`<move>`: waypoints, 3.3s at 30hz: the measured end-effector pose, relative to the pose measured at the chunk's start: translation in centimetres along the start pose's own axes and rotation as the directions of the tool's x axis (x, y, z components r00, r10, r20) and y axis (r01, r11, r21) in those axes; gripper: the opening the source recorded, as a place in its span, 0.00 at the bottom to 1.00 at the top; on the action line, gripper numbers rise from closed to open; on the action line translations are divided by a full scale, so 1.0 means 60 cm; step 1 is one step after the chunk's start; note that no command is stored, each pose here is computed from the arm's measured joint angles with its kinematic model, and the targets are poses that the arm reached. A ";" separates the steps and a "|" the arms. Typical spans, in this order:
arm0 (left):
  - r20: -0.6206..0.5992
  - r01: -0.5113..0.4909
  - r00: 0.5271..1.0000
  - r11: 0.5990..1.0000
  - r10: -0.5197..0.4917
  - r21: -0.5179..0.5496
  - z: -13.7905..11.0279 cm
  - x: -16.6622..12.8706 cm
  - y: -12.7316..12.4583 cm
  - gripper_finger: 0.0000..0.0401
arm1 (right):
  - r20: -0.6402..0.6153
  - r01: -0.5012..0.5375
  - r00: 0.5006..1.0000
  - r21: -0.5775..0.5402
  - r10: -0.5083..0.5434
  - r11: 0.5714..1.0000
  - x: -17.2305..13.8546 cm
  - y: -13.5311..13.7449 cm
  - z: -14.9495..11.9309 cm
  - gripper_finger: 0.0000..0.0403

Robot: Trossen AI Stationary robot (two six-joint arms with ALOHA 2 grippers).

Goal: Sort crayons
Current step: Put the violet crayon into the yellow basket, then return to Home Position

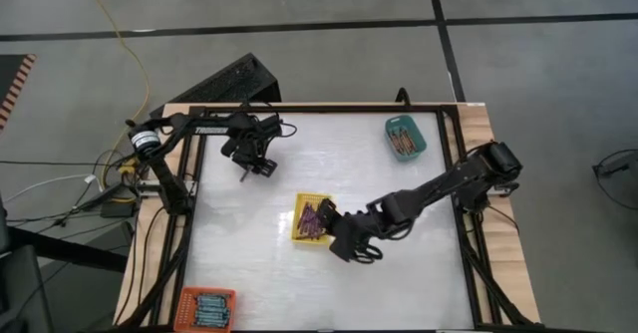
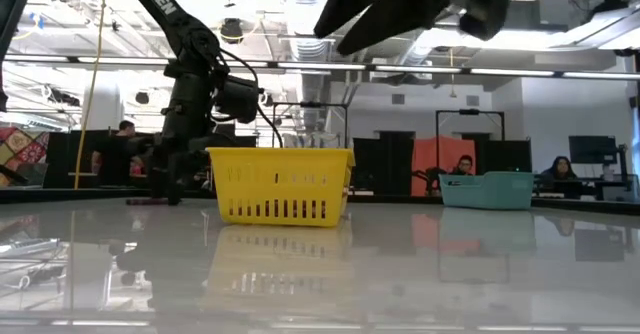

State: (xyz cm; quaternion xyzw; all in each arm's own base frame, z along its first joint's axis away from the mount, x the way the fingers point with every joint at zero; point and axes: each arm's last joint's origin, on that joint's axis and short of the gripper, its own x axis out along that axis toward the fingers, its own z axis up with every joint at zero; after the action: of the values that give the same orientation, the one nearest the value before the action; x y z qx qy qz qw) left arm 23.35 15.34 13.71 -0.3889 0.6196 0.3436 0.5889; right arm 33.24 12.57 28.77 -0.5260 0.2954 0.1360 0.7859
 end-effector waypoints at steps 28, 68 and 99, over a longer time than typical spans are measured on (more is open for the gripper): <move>0.221 0.035 0.942 0.727 -0.254 0.685 -0.037 -0.139 -0.163 0.00 | -0.123 -0.069 0.989 0.109 0.082 0.992 -0.047 0.085 0.042 0.34; 0.478 -0.562 0.824 -0.545 -0.304 0.622 -0.246 -0.060 -0.389 0.03 | -0.242 -0.014 0.957 0.507 0.158 0.862 -0.111 0.168 0.059 0.34; 0.530 -0.492 0.496 0.281 -0.688 0.824 -0.351 -0.334 -0.181 0.44 | 0.035 0.103 0.977 0.785 -0.210 0.610 -0.373 0.045 -0.111 0.34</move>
State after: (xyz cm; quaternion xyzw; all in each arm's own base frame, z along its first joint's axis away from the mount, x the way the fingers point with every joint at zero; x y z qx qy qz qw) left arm 23.34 -6.73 35.55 0.2278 0.2709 -0.0056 0.9352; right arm 12.04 9.83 38.56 -0.1482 0.2286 -0.0422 0.9613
